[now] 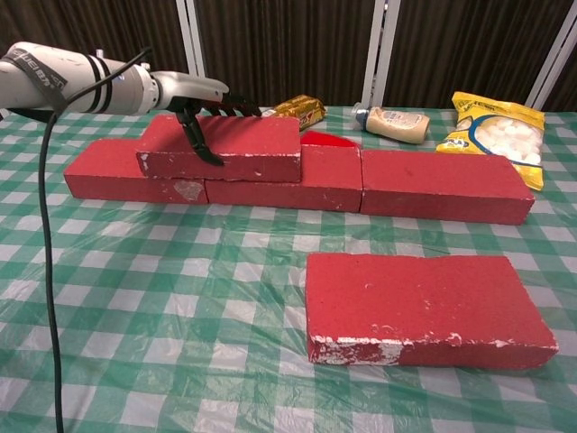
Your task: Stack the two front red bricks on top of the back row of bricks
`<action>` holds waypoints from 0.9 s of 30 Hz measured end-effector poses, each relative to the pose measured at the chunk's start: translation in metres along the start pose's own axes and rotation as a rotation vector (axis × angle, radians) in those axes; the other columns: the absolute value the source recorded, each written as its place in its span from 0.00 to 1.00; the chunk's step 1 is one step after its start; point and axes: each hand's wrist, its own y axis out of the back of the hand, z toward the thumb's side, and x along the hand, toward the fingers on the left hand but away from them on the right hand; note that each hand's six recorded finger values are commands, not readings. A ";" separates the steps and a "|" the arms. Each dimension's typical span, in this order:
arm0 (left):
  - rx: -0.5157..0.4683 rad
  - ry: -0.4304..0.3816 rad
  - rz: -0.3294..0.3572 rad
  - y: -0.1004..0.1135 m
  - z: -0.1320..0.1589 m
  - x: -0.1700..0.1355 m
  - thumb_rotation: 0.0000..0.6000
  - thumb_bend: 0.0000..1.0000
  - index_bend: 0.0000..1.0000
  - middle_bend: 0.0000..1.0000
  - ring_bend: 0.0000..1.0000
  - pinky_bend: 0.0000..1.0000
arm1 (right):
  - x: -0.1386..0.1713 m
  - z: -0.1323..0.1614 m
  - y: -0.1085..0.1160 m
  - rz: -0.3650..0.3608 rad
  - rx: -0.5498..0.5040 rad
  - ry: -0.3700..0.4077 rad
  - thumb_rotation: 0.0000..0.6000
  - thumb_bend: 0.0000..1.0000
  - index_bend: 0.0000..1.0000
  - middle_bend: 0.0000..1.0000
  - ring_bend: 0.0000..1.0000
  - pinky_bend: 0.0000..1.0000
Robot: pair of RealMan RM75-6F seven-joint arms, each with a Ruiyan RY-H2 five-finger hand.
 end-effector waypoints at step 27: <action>0.002 -0.040 -0.027 0.002 -0.002 0.001 1.00 0.35 0.00 0.04 0.00 0.00 | 0.000 0.005 -0.003 0.014 0.010 0.000 0.77 0.04 0.00 0.00 0.00 0.00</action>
